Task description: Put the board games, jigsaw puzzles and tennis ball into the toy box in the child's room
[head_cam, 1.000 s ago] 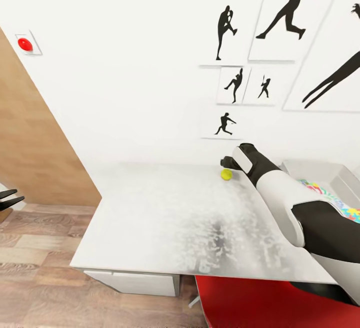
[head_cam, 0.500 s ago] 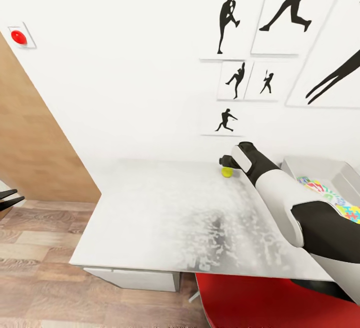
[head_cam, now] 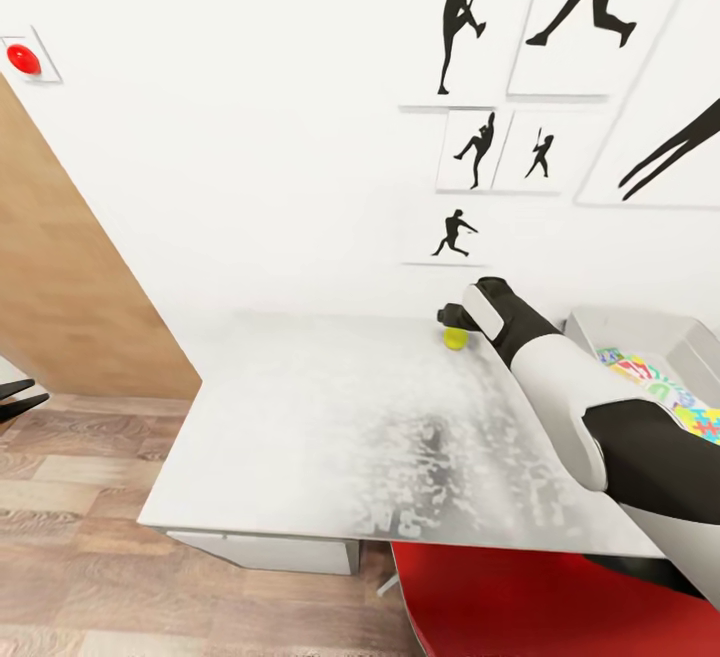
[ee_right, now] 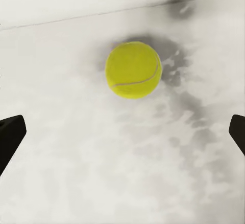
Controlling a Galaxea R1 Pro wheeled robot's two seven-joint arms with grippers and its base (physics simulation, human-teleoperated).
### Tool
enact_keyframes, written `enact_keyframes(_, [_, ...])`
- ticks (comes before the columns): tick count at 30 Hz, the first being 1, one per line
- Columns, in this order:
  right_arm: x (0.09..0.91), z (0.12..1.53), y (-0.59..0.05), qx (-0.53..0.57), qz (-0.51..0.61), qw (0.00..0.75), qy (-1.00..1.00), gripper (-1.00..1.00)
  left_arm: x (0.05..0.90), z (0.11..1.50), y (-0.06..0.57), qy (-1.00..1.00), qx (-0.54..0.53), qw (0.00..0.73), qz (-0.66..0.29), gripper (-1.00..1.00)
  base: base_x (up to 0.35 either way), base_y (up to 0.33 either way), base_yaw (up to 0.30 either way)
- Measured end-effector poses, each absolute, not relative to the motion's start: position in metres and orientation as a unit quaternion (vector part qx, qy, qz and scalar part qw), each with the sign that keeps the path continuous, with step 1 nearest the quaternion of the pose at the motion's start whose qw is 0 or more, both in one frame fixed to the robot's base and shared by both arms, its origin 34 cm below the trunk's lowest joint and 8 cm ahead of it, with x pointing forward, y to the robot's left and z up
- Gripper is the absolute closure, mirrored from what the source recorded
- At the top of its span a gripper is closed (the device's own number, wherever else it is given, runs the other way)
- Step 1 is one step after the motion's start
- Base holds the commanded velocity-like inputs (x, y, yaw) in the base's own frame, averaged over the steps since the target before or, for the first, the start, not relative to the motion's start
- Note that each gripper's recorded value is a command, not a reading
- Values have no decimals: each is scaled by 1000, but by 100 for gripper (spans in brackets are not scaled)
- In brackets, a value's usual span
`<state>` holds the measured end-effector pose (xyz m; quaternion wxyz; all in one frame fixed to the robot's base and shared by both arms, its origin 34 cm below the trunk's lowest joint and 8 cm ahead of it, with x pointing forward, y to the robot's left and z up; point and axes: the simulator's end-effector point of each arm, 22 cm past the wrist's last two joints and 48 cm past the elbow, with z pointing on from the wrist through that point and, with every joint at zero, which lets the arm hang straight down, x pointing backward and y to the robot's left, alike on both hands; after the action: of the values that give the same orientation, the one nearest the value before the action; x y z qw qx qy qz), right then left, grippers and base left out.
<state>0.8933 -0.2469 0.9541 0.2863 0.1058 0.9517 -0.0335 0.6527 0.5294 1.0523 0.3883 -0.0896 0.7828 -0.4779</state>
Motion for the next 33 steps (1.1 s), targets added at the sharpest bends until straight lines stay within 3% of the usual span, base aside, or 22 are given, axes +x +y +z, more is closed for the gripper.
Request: enact_keyframes(33, [901,928,-269,66,-100,287,950,-100,644,1021,551,802,-111,374,-453,-100,0,0,0])
